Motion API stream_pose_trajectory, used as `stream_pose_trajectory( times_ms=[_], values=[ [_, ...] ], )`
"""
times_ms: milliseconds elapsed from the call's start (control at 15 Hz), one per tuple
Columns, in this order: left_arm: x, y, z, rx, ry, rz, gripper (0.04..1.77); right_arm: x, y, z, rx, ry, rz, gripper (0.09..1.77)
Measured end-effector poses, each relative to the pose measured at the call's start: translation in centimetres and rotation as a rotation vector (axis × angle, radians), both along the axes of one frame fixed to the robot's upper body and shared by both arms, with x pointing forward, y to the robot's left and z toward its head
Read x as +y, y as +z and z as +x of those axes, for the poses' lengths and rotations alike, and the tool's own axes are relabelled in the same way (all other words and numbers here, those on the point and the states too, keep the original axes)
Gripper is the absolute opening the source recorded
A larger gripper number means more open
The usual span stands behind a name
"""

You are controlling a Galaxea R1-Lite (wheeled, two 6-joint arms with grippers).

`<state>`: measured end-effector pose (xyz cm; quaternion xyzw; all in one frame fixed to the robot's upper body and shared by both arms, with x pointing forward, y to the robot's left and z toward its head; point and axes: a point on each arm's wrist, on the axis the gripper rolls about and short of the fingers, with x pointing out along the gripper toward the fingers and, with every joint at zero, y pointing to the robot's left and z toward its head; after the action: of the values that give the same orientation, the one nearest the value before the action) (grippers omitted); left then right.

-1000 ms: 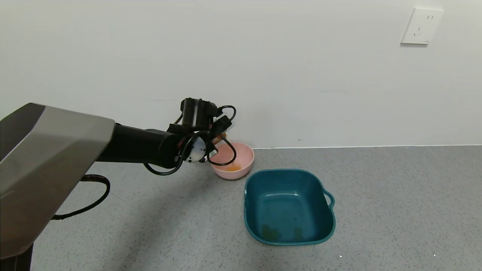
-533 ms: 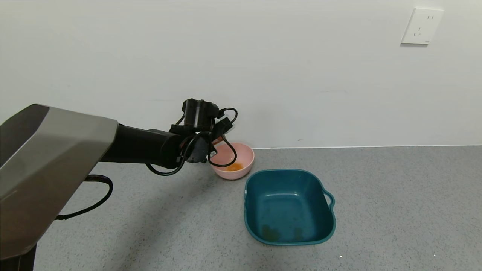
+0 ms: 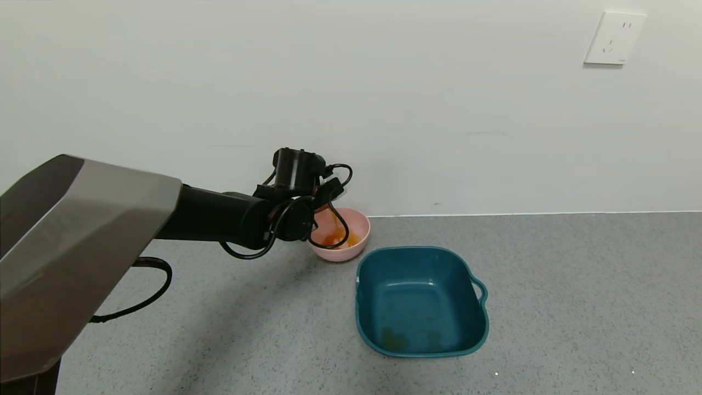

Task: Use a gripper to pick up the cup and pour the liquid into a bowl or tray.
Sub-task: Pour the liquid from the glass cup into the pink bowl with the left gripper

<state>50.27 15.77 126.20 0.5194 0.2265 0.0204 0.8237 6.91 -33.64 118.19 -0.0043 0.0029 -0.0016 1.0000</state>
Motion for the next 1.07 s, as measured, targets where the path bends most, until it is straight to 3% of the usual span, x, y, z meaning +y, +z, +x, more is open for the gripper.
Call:
stream_pose_trajectory(
  times_ms=[1067],
  values=[
    [-0.14,0.4,-0.3,0.055,0.008,0.207,1.25,0.0,0.0,0.0,0.0,0.0,0.0,1.71]
  ],
)
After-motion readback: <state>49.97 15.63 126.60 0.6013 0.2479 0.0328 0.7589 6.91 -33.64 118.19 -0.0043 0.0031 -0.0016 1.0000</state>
